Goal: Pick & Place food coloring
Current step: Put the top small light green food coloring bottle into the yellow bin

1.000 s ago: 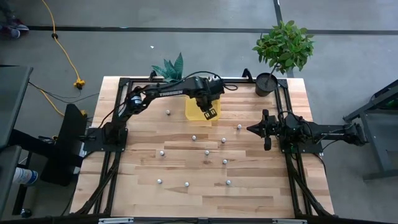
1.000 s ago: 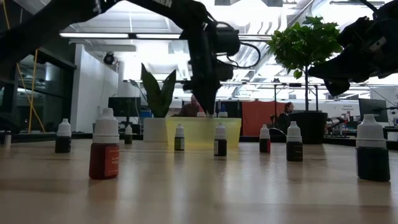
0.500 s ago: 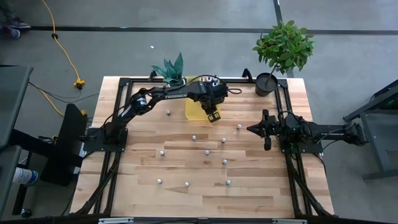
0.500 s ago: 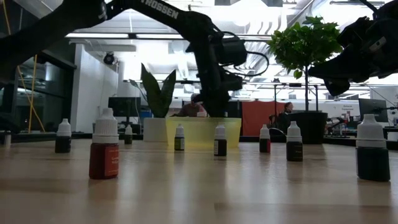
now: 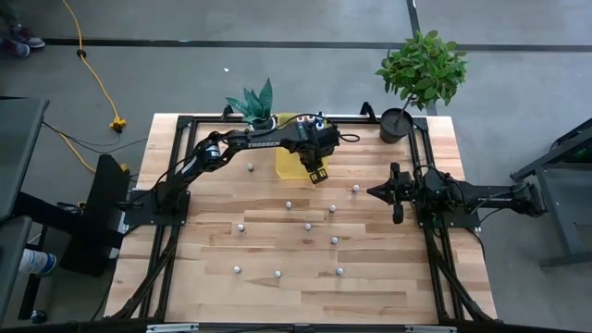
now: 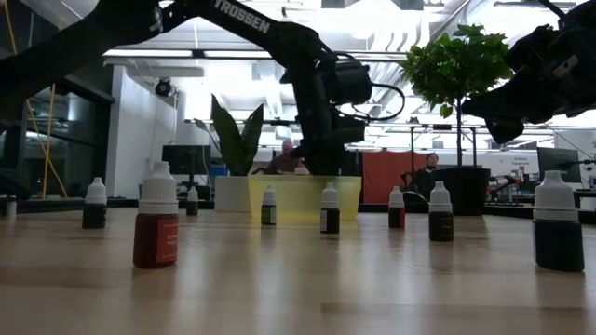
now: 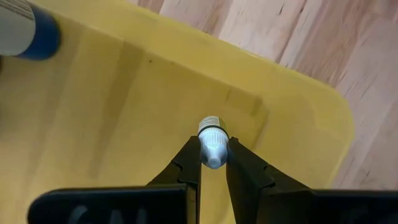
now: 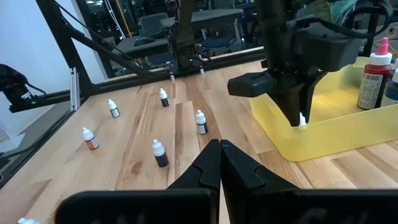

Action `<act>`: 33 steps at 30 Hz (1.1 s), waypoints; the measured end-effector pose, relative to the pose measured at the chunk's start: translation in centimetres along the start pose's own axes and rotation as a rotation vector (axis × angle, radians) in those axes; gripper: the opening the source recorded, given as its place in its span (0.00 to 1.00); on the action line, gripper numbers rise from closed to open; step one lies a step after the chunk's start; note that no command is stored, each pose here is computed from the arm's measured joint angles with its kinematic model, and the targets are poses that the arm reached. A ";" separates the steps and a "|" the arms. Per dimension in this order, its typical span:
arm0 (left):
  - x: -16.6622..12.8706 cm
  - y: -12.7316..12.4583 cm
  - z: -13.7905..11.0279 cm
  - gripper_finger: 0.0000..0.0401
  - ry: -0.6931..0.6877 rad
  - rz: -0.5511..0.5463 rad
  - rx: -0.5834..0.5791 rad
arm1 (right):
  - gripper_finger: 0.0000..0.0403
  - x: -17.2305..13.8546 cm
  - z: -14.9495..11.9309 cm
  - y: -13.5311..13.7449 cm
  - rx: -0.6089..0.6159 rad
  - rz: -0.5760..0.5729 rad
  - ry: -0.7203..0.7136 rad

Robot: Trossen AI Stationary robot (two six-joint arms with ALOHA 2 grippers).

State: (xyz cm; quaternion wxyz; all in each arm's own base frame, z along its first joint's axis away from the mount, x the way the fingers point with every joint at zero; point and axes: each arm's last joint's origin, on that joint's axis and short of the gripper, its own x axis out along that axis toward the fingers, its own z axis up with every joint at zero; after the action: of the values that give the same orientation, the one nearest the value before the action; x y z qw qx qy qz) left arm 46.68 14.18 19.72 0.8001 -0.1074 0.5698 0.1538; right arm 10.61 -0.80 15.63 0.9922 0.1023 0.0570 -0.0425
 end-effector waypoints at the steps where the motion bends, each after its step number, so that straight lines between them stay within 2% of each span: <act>1: 0.0 0.0 0.0 0.10 -0.001 0.000 0.000 | 0.00 0.0 0.0 0.0 0.000 0.000 0.000; 13: -0.6 0.0 0.3 0.10 -0.010 -0.001 -0.007 | 0.00 0.0 0.0 0.0 0.000 0.000 0.000; 33: -0.7 0.1 -0.3 0.10 0.054 0.006 -0.031 | 0.00 0.0 0.0 0.0 0.000 0.000 0.000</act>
State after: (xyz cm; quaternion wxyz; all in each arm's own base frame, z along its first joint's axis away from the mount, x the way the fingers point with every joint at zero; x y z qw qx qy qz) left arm 46.20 14.08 20.25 0.7822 -0.1222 0.5892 0.1618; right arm 10.61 -0.80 15.63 0.9922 0.1024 0.0569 -0.0423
